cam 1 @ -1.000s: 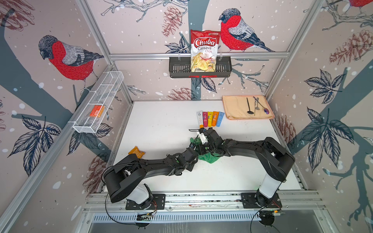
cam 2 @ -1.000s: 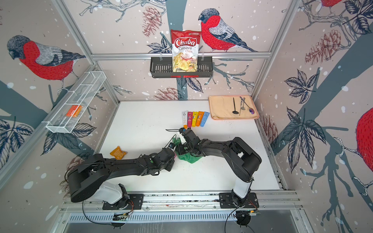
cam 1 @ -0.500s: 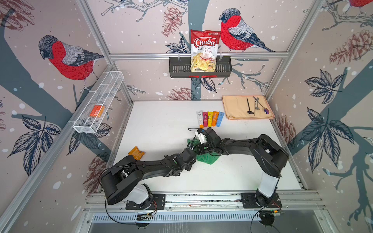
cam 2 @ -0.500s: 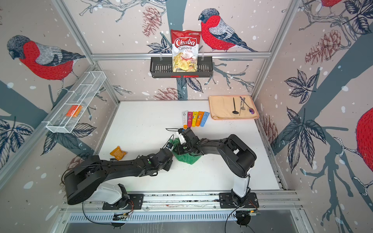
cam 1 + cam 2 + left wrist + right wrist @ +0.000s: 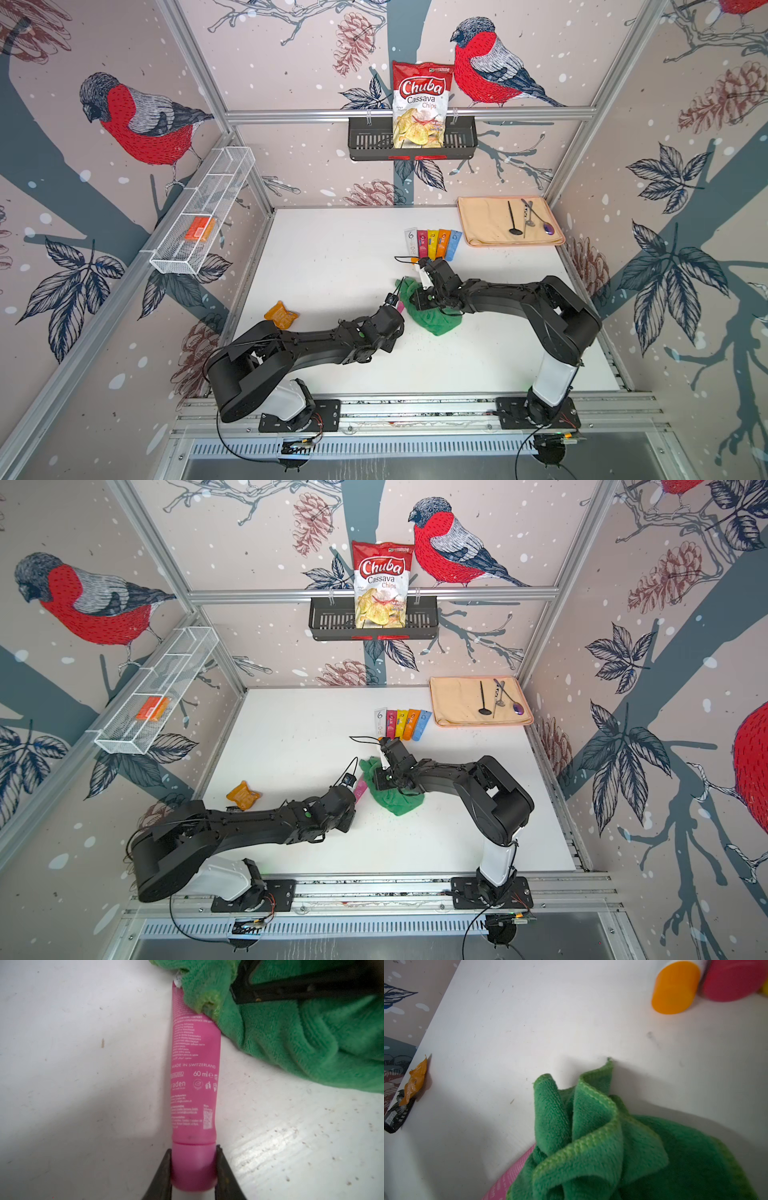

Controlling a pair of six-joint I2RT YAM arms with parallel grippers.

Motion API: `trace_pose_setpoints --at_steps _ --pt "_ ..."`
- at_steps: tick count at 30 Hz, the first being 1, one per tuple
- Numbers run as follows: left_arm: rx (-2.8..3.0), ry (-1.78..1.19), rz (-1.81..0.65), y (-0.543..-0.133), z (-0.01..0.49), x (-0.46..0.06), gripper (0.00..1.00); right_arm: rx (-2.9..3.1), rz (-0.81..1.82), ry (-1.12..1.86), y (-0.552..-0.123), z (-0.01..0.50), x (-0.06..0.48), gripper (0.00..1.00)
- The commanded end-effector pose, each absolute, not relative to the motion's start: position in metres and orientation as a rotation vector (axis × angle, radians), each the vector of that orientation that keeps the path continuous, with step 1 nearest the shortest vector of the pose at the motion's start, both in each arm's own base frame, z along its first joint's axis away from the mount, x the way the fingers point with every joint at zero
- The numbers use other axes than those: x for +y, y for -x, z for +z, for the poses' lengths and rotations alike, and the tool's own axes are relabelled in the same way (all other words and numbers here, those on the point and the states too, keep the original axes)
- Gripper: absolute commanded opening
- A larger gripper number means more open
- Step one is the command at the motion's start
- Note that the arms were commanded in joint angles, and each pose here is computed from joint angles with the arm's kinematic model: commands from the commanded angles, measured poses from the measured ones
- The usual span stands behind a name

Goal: Wipe the surface of the toothpaste tube
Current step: Wipe the dirt from the toothpaste tube.

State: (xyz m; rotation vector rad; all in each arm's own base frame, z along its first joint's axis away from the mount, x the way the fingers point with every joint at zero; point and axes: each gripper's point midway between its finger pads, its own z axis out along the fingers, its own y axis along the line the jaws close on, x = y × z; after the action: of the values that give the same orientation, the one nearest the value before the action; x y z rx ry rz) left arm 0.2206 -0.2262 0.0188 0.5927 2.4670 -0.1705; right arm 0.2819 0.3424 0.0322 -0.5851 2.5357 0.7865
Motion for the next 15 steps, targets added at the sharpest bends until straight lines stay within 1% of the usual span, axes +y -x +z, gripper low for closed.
trace_pose_setpoints --at_steps 1,4,7,13,15 --pt "2.46 -0.605 -0.23 -0.22 0.021 -0.236 0.12 2.57 0.96 0.69 -0.242 0.032 0.367 0.12" --pt "2.457 -0.608 -0.235 -0.22 0.021 -0.237 0.12 2.509 1.134 0.757 -0.222 0.051 0.39 0.12" --pt "2.457 -0.613 -0.238 -0.22 0.022 -0.237 0.12 2.46 1.241 0.783 -0.214 0.066 0.4 0.12" --pt "2.453 -0.618 -0.249 -0.219 0.022 -0.237 0.12 2.436 1.307 0.774 -0.216 0.071 0.405 0.12" --pt "2.452 -0.62 -0.251 -0.219 0.022 -0.238 0.12 2.457 1.267 0.759 -0.222 0.063 0.404 0.12"
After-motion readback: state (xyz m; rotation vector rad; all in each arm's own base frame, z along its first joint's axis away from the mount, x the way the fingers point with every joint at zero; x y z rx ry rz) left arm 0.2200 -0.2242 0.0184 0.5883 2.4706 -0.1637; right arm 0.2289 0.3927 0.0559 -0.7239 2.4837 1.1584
